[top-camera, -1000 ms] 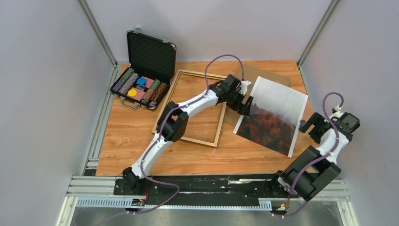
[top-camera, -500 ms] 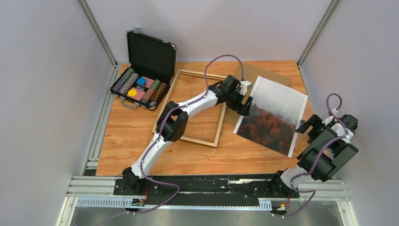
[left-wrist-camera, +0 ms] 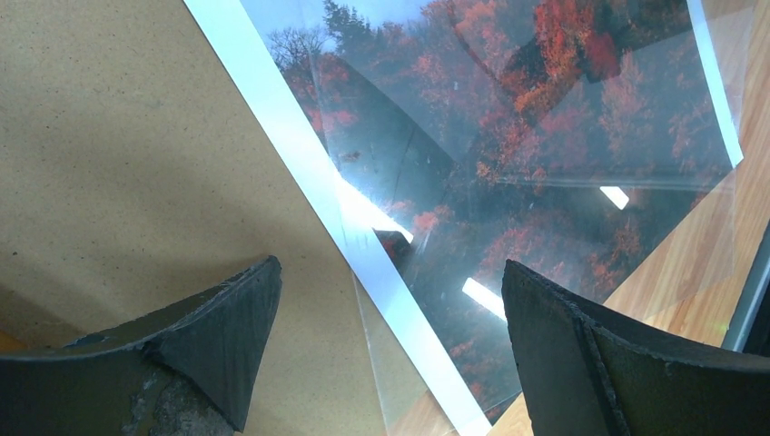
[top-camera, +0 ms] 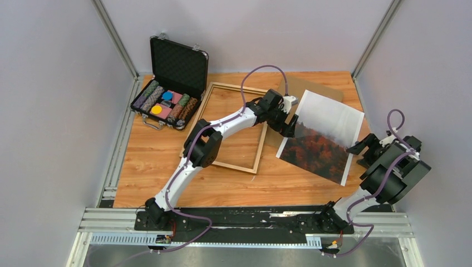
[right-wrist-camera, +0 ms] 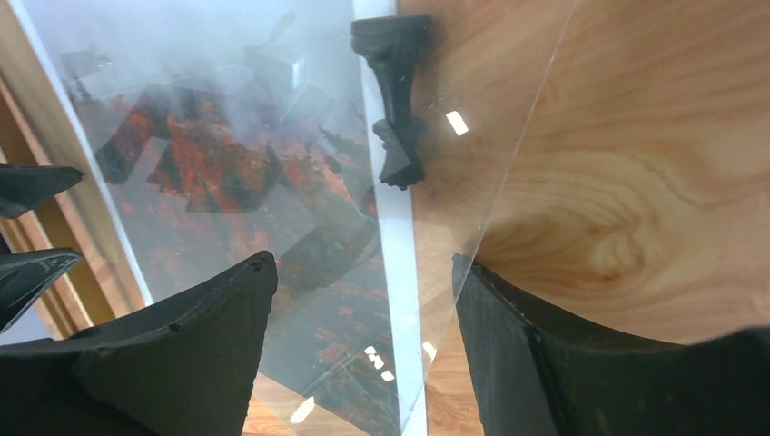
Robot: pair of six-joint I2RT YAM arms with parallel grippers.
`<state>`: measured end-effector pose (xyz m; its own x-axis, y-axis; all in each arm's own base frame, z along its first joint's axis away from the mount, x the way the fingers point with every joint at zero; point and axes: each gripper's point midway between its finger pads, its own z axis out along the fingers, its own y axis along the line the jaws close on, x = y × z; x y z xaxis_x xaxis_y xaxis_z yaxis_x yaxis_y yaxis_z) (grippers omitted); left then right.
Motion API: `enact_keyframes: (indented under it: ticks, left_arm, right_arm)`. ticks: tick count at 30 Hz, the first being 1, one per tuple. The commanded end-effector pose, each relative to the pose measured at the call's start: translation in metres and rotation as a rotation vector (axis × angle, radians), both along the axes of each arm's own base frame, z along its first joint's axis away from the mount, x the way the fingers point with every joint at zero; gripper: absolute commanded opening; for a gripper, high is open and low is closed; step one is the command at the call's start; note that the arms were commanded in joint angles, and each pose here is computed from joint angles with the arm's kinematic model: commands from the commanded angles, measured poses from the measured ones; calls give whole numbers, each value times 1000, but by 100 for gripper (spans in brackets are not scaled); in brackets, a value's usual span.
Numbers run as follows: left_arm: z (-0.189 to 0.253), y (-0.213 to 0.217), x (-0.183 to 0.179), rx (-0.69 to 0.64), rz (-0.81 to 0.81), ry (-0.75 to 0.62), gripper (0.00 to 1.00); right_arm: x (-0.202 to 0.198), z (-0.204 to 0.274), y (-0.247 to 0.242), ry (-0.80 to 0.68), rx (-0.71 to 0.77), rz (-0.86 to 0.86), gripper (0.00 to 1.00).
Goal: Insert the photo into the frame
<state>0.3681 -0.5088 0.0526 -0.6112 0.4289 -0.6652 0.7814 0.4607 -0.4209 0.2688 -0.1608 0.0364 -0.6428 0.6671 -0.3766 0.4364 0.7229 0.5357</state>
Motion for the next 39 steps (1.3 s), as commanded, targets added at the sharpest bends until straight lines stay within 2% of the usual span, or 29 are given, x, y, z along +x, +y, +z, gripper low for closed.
enact_keyframes:
  ticks: [1, 23, 33, 39]
  left_arm:
    - [-27, 17, -21, 86, -19, 83, 100]
    - [-39, 22, -37, 77, -67, 117, 99]
    - [-32, 20, -42, 48, -100, 117, 99]
    - [-22, 17, -48, 11, -130, 122, 99]
  right_arm:
    - [20, 13, 6, -114, 51, 50, 73]
    - [23, 100, 56, -547, 168, 259, 64]
    - [23, 114, 65, -622, 226, 305, 58]
    - [29, 101, 67, -574, 209, 315, 54]
